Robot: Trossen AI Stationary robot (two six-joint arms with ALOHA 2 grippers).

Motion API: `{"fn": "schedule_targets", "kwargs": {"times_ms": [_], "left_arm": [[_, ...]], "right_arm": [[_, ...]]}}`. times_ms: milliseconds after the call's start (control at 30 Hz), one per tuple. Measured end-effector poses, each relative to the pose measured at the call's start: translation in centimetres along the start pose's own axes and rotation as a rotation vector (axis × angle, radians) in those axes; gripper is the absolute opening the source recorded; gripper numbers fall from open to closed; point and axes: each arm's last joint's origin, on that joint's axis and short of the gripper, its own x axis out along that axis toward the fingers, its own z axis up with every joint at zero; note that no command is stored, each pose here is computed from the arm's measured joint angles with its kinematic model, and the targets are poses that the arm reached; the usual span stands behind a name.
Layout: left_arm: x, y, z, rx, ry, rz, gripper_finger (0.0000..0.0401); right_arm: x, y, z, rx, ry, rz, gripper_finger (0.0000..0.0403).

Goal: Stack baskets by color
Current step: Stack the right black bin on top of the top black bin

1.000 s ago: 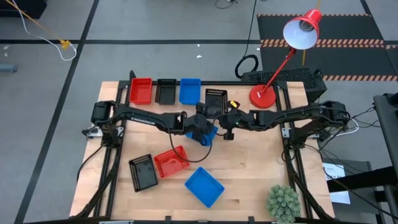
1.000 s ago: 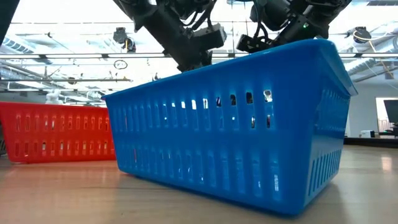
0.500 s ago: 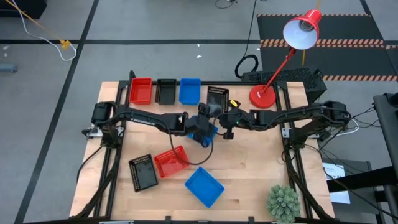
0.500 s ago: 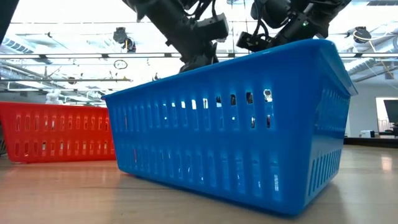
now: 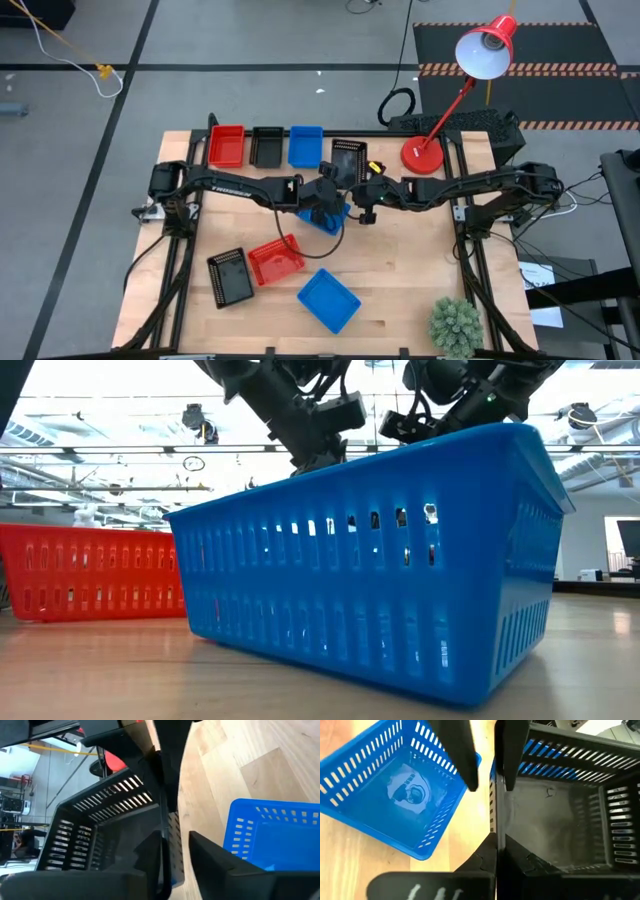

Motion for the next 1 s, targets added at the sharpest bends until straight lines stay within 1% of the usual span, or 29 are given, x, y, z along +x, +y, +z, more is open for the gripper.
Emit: {"fn": "schedule_targets", "kwargs": {"times_ms": [200, 267, 367, 467, 600, 700, 833, 900, 967, 1000], "left_arm": [[0.2, 0.4, -0.3, -0.015, 0.005, 0.003, 0.0026], [0.2, 0.4, -0.3, -0.017, 0.007, 0.002, 0.0011], [0.2, 0.4, -0.4, -0.018, 0.016, -0.004, 0.0016], [0.2, 0.3, -0.5, -0.024, 0.019, -0.005, 0.0025], [0.2, 0.3, -0.6, -0.025, 0.033, -0.008, 0.001], [0.2, 0.3, -0.7, -0.03, 0.044, -0.005, 0.0011], [-0.3, 0.5, -0.8, -0.028, 0.051, -0.011, 0.0012], [-1.1, 0.8, -1.1, -0.026, 0.071, -0.028, 0.0008], [-1.6, 1.2, -1.2, -0.054, 0.076, -0.026, 0.0008], [-2.3, 1.7, -1.3, -0.071, 0.079, -0.025, 0.0009]], "right_arm": [[-0.1, 0.3, 0.2, -0.041, -0.013, -0.006, 0.0002], [-0.2, 0.5, 0.3, -0.061, -0.022, -0.007, 0.0008], [-0.4, 0.8, 0.9, -0.065, -0.068, -0.002, 0.0037], [-0.6, 1.2, 1.2, -0.07, -0.096, 0.008, 0.0089], [-0.8, 1.6, 1.4, -0.08, -0.107, 0.022, 0.0161], [-1.7, 1.6, 1.6, -0.085, -0.123, 0.027, 0.02], [-4.0, 1.2, 2.1, -0.068, -0.178, 0.03, 0.0226], [-5.3, 0.8, 2.3, -0.041, -0.211, 0.032, 0.023], [-6.7, 0.3, 2.2, -0.024, -0.222, 0.037, 0.023], [-7.3, 0.2, 2.1, -0.018, -0.225, 0.041, 0.0229]]}}
